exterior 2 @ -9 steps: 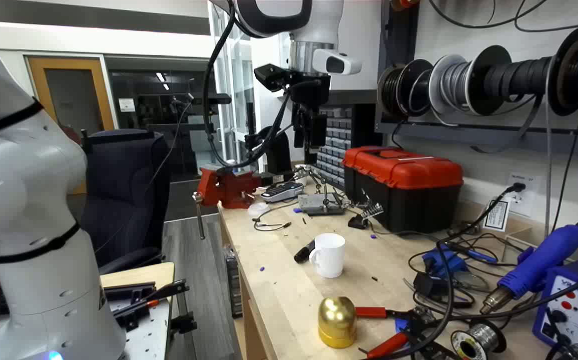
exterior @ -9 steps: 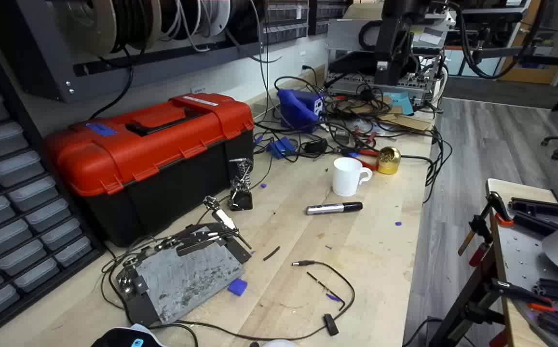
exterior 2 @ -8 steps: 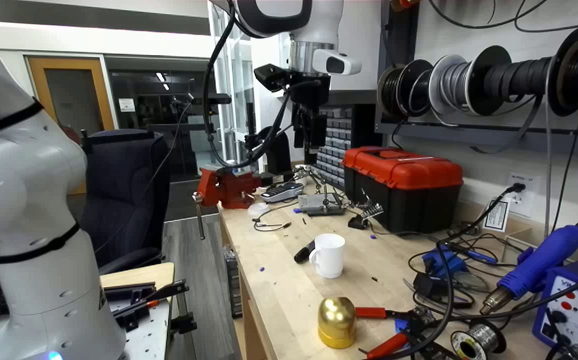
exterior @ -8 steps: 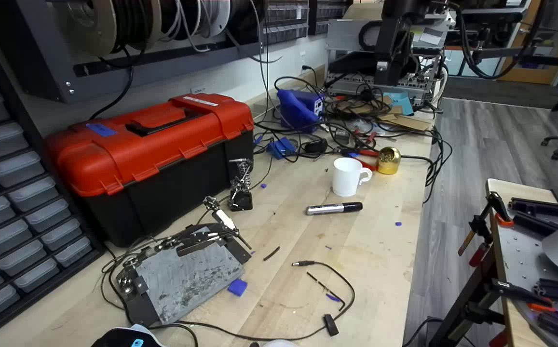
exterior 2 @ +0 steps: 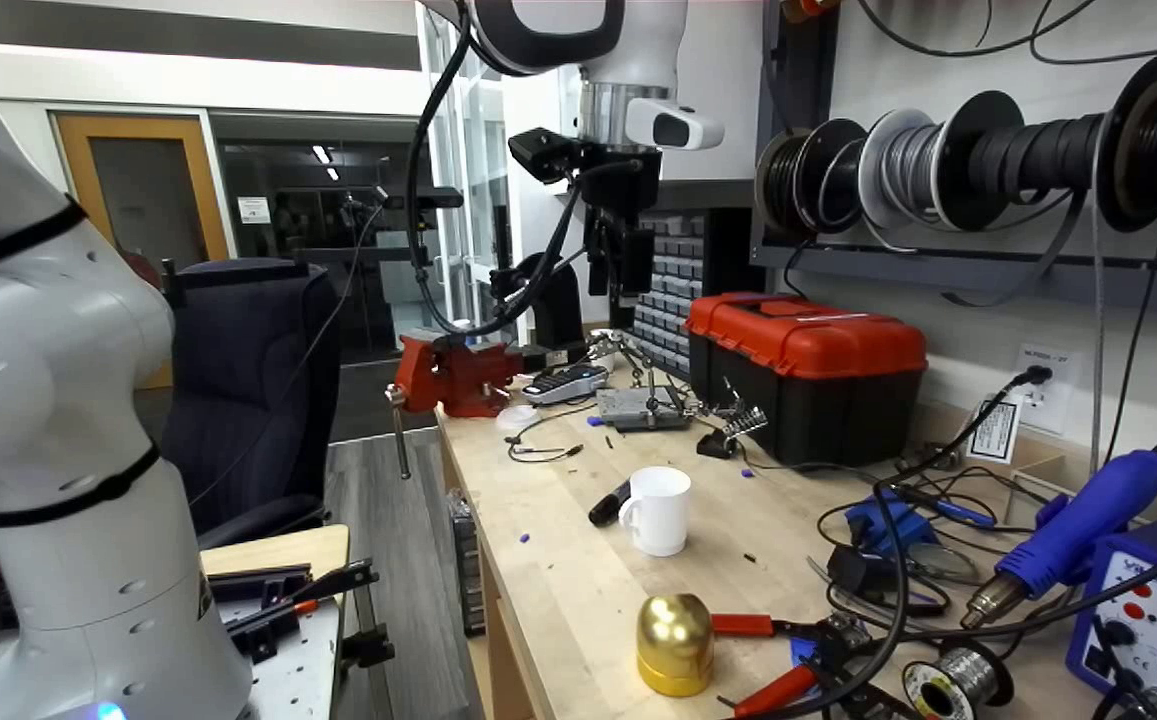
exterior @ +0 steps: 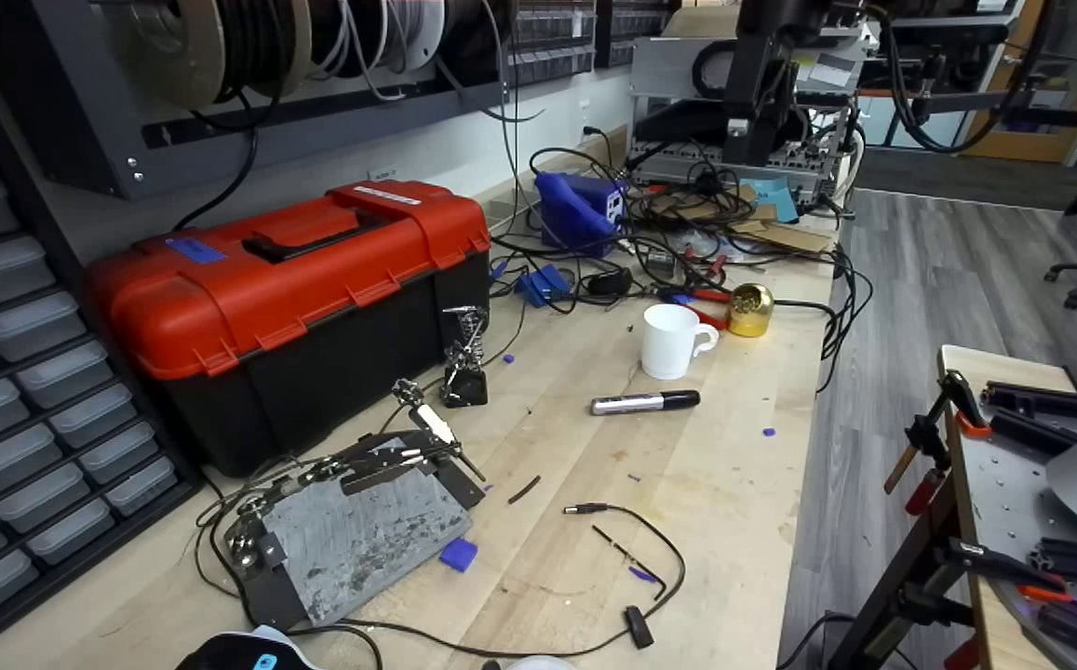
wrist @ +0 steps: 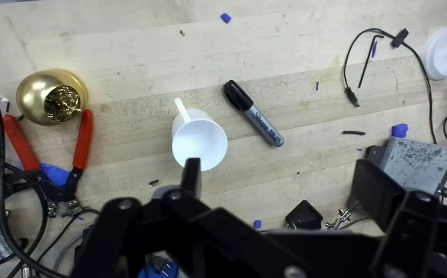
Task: Put the black marker inside the white mug
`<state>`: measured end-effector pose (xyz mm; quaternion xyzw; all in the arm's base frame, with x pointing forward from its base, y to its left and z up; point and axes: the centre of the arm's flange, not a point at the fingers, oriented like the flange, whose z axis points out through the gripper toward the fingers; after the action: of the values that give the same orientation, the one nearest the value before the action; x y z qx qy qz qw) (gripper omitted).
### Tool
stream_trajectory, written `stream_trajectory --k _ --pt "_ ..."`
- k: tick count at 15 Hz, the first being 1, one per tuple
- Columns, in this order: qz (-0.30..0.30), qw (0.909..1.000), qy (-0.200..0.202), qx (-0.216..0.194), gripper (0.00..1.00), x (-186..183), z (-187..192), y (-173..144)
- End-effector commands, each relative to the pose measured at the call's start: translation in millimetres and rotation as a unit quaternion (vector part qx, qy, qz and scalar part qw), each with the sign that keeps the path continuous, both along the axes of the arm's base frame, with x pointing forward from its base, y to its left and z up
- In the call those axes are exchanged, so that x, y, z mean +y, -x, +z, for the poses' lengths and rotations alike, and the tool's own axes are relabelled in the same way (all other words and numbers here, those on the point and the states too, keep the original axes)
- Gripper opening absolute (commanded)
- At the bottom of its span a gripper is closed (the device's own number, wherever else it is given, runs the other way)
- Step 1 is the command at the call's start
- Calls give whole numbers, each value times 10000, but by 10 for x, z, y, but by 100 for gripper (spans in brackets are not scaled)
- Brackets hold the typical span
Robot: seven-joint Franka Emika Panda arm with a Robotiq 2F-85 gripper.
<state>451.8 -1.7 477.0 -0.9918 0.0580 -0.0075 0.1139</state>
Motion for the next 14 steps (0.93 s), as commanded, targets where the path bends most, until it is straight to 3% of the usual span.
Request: stream_trajectory --k 1,8,14 --pt "112 9999 47 9 100 -70 6 -50" --pt "1210 9914 492 117 100 278 -238 -80" --pt "2455 9666 728 59 100 629 -487 -151"
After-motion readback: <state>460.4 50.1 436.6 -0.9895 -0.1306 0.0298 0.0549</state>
